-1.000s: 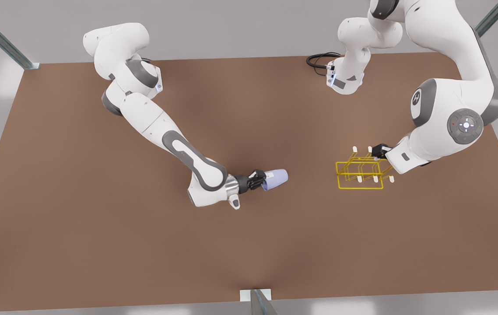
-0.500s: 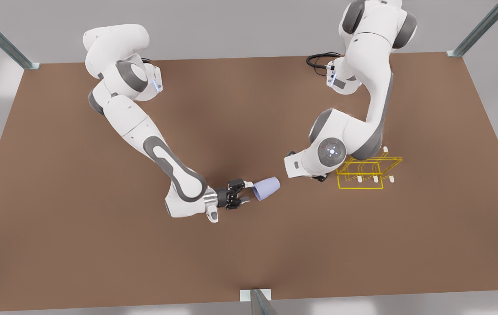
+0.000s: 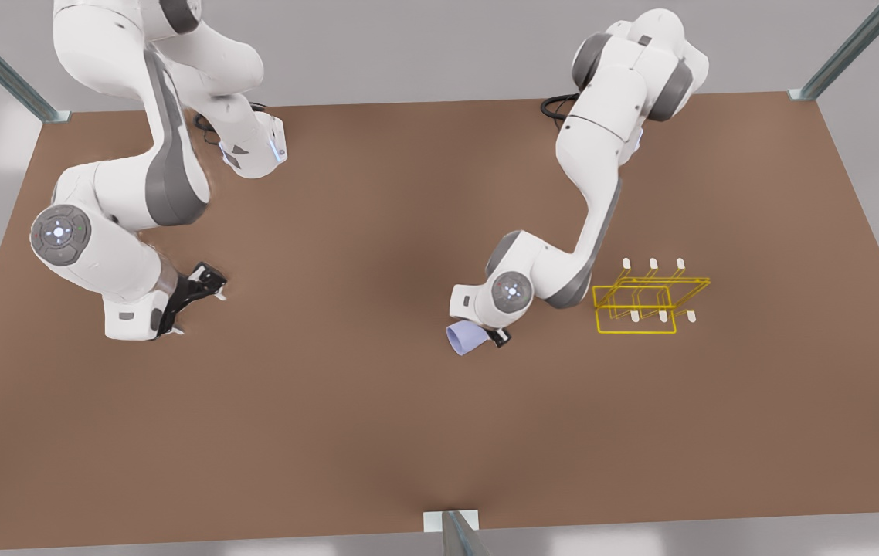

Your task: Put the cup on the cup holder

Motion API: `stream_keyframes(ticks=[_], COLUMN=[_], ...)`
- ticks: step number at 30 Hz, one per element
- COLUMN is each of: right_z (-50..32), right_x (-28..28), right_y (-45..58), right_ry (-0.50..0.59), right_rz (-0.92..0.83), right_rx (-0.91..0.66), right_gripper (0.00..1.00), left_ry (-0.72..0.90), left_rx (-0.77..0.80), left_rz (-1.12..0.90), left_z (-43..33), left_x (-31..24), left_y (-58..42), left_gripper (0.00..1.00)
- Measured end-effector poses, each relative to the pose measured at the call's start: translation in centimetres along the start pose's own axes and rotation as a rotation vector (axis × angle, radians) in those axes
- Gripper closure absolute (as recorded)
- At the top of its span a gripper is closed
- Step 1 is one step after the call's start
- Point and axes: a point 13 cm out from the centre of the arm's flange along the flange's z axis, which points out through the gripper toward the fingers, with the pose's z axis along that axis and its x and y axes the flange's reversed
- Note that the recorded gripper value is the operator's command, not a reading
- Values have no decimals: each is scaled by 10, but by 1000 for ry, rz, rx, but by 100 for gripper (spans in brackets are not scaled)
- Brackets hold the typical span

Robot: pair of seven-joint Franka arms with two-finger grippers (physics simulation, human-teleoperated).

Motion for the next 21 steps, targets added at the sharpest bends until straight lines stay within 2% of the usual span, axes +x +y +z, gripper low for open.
stream_keyframes(ticks=[2,4,13,21], right_z=[-11,-23,-20,-15], right_x=[30,37,72,105], right_y=[-55,-65,-73,-78], right_ry=[17,23,113,213], right_rz=[154,229,505,664], right_rx=[19,37,21,28], right_gripper=[0,0,0,0], left_ry=[12,14,14,8], left_rx=[-27,-46,-48,-24], left_rz=[44,77,122,119], left_z=[10,16,44,63], left_x=[2,1,-1,-4], left_y=[8,13,17,8], left_gripper=[0,0,0,0])
